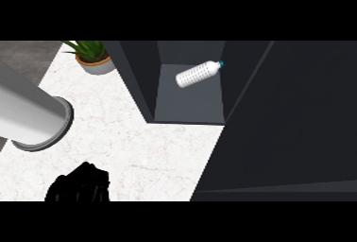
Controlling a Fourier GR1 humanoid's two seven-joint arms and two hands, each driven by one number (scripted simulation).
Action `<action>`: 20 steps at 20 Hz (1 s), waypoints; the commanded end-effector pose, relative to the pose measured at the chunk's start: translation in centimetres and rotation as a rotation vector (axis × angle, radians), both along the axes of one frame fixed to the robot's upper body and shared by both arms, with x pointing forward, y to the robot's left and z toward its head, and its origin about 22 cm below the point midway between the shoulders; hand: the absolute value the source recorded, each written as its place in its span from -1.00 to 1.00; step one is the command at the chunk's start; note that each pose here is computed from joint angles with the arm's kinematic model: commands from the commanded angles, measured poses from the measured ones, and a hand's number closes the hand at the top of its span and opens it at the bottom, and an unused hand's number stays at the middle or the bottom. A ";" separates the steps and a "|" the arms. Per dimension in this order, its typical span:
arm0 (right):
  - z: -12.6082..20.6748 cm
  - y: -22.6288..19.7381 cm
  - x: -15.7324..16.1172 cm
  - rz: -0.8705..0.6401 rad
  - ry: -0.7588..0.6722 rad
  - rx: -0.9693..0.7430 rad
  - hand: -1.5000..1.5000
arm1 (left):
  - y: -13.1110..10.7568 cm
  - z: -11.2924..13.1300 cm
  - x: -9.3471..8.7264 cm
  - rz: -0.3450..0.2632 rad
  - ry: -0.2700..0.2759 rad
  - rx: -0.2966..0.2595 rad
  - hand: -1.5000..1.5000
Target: Pick up the bottled water, place it into the cabinet and close the cabinet
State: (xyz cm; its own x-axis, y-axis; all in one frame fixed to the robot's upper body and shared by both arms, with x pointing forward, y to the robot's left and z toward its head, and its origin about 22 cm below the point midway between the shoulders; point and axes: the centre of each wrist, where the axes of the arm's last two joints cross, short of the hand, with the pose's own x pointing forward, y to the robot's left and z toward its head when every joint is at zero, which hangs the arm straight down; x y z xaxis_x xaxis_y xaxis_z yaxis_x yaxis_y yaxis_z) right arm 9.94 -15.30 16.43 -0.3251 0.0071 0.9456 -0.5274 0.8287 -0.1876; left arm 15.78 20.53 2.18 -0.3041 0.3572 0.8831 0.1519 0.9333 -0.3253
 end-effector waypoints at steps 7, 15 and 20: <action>3.3 4.5 0.7 0.095 -0.065 0.096 1.00 | 2.5 0.7 -6.0 0.033 -0.012 -0.008 1.00; 6.6 8.9 6.4 0.009 -0.006 0.162 1.00 | 6.8 1.8 -9.5 0.057 -0.004 -0.003 1.00; 7.8 10.2 10.3 -0.007 0.010 0.143 1.00 | 9.3 2.1 -9.6 0.077 -0.010 -0.011 1.00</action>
